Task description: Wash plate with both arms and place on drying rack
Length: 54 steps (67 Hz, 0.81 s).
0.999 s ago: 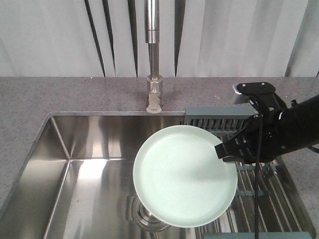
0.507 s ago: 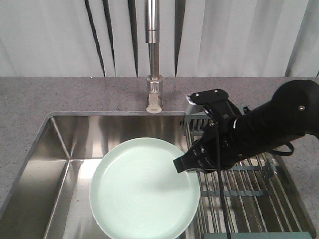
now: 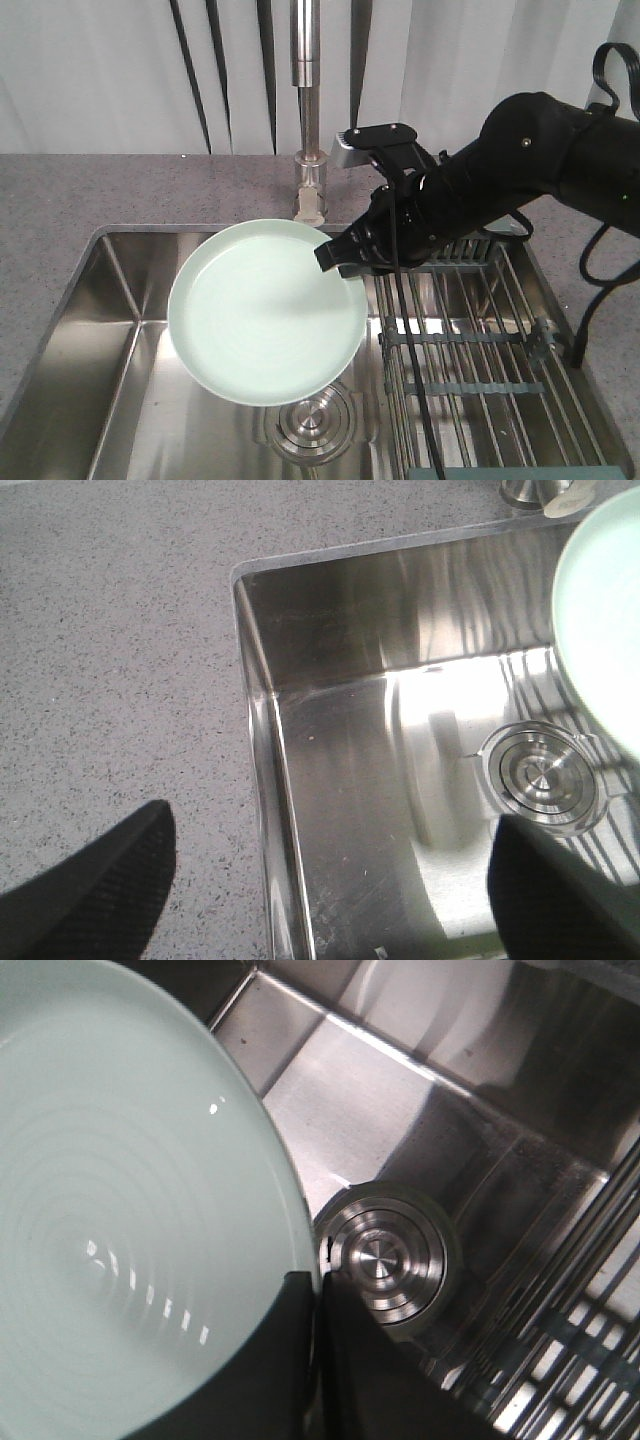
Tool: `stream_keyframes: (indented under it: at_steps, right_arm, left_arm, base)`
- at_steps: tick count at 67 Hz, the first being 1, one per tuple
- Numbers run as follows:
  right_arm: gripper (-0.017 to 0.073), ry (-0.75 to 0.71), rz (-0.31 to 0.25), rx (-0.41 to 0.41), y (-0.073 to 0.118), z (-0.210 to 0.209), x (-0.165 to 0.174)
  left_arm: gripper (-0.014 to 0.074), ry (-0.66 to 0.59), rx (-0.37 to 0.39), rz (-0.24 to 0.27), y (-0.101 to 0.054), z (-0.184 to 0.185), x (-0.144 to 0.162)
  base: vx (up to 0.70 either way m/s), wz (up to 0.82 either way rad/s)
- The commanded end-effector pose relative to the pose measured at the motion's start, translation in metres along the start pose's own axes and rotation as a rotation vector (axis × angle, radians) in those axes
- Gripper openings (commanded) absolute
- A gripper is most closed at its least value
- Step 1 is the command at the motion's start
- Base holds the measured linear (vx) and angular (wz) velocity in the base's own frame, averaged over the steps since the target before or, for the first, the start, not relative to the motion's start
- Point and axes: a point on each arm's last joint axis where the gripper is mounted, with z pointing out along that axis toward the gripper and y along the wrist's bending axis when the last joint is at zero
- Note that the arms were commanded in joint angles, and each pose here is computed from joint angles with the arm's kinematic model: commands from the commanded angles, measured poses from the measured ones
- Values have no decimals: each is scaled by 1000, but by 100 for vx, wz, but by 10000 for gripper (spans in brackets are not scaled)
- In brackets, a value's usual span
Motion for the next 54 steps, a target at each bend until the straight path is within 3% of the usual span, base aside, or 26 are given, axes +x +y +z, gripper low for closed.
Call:
stream_keyframes:
  at_steps: [1,24,54]
  right_arm:
    - [-1,-117,-6,22,-6,-25,-21]
    - [-1,-196,57,100,-49,-45,-38]
    - [-1,-130,134,231,-84,-73,1]
  left_arm:
    - [585,-76,-1,-13,0,-5,-11]
    - [585,-76,-1,-13,0,-5,-11]
    - [585,-76,-1,-13,0,-5,-11]
  base:
    - [0,0]
    - [0,0]
    - [0,0]
